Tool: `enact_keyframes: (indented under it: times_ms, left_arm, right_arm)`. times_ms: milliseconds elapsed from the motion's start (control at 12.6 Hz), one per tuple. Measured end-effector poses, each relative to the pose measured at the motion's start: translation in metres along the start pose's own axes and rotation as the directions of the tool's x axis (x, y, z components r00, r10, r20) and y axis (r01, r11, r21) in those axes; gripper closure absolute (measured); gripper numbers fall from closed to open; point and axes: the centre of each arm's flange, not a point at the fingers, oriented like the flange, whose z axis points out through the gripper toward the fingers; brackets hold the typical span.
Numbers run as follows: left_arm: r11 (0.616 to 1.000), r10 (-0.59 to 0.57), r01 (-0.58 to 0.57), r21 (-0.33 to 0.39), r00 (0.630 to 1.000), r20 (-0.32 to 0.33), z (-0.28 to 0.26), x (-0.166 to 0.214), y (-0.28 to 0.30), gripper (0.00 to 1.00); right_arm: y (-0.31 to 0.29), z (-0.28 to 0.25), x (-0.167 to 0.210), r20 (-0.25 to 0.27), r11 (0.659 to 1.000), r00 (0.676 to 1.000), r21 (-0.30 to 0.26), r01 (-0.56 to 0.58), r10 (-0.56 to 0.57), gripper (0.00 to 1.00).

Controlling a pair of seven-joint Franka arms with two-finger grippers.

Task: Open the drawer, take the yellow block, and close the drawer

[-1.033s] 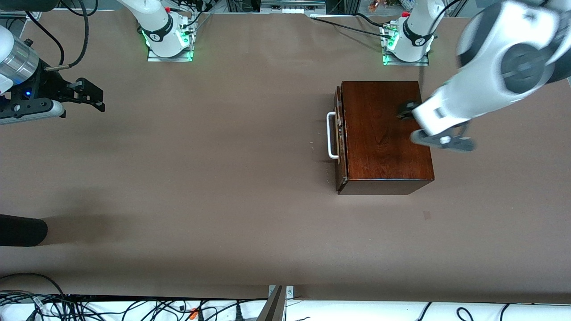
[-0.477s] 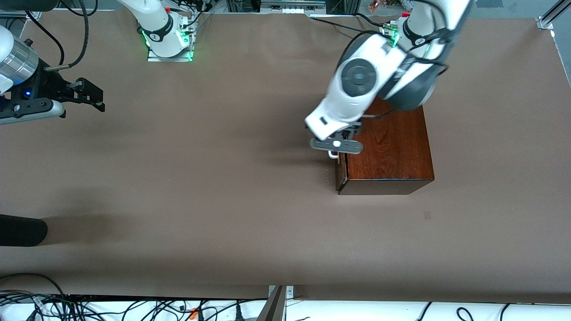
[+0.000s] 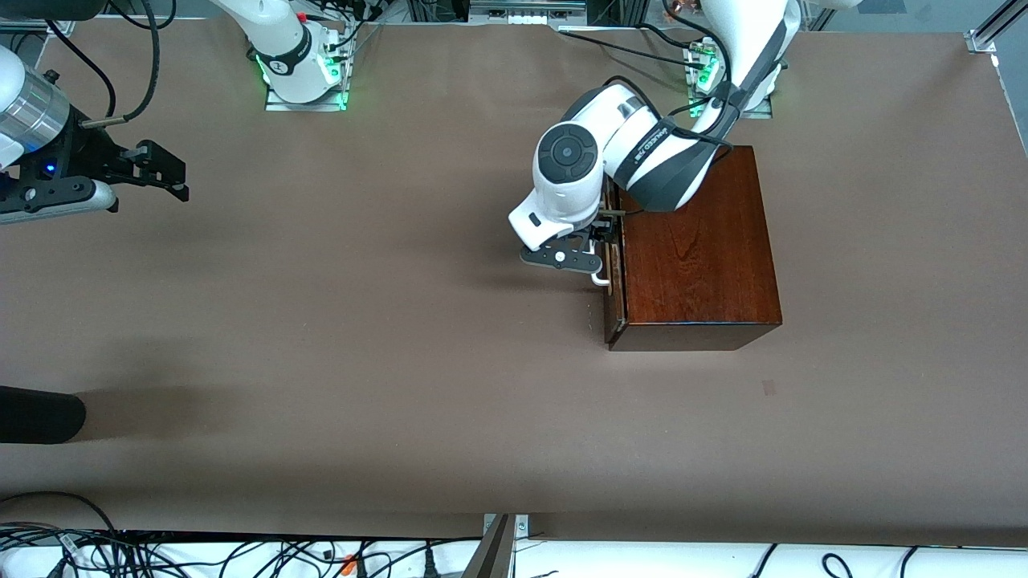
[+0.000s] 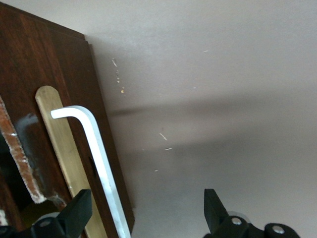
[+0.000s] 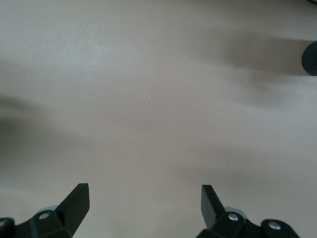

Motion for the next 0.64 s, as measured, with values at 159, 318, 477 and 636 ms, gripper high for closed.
enact_keyframes:
  times_ms: [159, 318, 477, 636]
  left_arm:
    - [0.999, -0.022, 0.022, 0.034, 1.000, -0.006, 0.007, -0.001, -0.002, 0.00]
    - [0.998, -0.030, 0.030, 0.054, 1.000, -0.005, 0.014, -0.006, 0.002, 0.00]
    - [0.995, -0.023, 0.025, 0.095, 0.999, -0.022, 0.021, -0.008, 0.003, 0.00]
    - [0.993, -0.035, 0.038, 0.112, 0.999, -0.032, 0.032, -0.009, 0.004, 0.00]
  right_arm:
    - [0.000, 0.000, 0.000, 0.000, 1.000, 1.000, 0.000, 0.000, 0.000, 0.00]
    - [0.000, 0.000, 0.000, 0.000, 1.000, 1.000, 0.000, 0.000, 0.000, 0.00]
    - [0.000, 0.000, 0.000, 0.001, 1.000, 1.000, 0.000, 0.000, 0.000, 0.00]
    - [0.000, 0.000, 0.000, 0.001, 1.000, 1.000, 0.000, 0.000, 0.000, 0.00]
